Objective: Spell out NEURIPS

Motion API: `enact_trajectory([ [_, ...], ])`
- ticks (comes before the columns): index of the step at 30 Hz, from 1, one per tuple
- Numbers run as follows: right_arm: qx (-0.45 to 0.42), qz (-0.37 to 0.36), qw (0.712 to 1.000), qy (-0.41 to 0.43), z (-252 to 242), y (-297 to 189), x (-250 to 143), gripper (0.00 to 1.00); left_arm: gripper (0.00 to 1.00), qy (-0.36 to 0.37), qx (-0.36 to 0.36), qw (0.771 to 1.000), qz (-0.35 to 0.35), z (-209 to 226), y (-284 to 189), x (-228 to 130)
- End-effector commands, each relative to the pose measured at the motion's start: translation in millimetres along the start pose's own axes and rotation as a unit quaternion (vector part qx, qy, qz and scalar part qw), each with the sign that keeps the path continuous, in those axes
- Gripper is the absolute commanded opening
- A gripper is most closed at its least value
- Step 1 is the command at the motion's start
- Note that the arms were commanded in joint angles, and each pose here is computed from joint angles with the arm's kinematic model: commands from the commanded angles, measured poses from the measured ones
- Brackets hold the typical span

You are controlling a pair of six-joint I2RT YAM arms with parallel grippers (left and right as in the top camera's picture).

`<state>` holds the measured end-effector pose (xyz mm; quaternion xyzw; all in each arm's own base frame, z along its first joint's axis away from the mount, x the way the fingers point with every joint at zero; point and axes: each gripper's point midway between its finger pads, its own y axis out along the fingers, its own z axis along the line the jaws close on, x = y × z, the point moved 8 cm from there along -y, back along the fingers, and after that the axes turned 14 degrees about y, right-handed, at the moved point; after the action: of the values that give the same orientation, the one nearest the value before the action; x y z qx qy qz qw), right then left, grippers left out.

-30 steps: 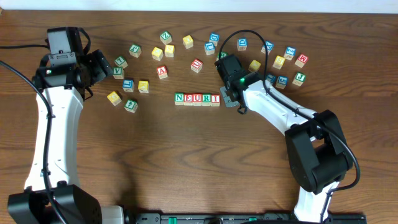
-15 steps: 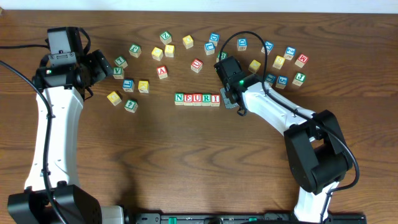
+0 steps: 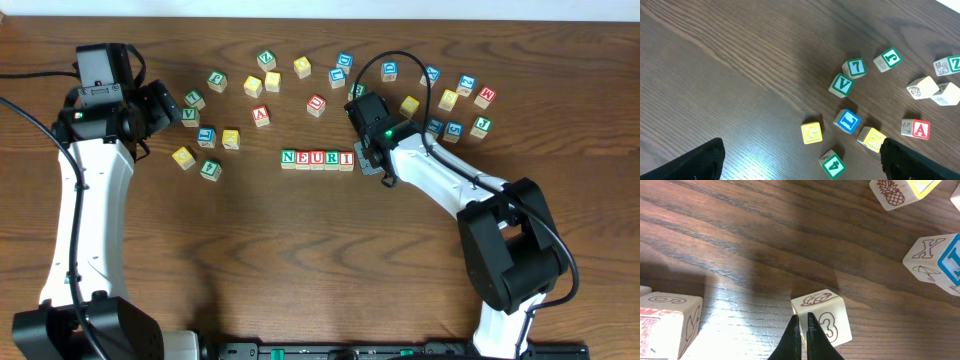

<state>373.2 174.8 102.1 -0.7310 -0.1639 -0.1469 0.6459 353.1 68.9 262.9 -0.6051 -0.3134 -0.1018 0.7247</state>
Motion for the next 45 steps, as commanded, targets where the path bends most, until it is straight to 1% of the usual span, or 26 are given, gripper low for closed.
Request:
enact_trajectory([
  [1, 0.024, 0.03, 0.999, -0.007, 3.4, 1.7, -14.0, 0.01, 0.98, -0.001, 0.004, 1.0, -0.003, 1.1, 0.3, 3.3],
  [12, 0.04, 0.064, 0.997, -0.022, 4.3, 0.7, -23.9, 0.01, 0.98, -0.001, 0.004, 1.0, -0.002, 1.1, 0.3, 3.2],
  [22, 0.049, 0.06, 0.997, -0.019, 6.0, -3.8, -20.0, 0.01, 0.98, -0.001, 0.004, 1.0, -0.002, 1.1, 0.3, 3.2],
  [27, 0.091, 0.012, 0.996, 0.006, 5.3, -42.7, 4.0, 0.01, 0.98, -0.001, 0.004, 1.0, -0.002, 1.1, 0.3, 3.2],
  [30, 0.081, -0.03, 0.994, 0.06, -12.7, -66.3, 19.9, 0.01, 0.98, -0.001, 0.004, 1.0, -0.002, 1.1, 0.3, 3.2],
  [32, 0.076, -0.046, 0.993, 0.08, -25.3, -71.3, 28.0, 0.01, 0.98, -0.001, 0.004, 1.0, -0.002, 1.1, 0.3, 3.2],
  [35, 0.065, -0.045, 0.992, 0.101, -41.4, -63.3, 33.4, 0.01, 0.97, -0.001, 0.004, 1.0, -0.002, 1.1, 0.3, 3.2],
  [38, 0.052, -0.014, 0.992, 0.117, -53.0, -46.1, 28.8, 0.01, 0.98, -0.001, 0.004, 1.0, -0.003, 1.1, 0.2, 3.3],
  [41, 0.045, 0.016, 0.99, 0.132, -56.7, -29.3, 22.0, 0.01, 0.98, -0.001, 0.004, 1.0, -0.002, 1.1, 0.3, 3.2],
  [45, 0.049, 0.047, 0.99, 0.126, -51.6, -11.2, 13.4, 0.01, 0.98, -0.001, 0.004, 1.0, -0.002, 1.1, 0.3, 3.2],
])
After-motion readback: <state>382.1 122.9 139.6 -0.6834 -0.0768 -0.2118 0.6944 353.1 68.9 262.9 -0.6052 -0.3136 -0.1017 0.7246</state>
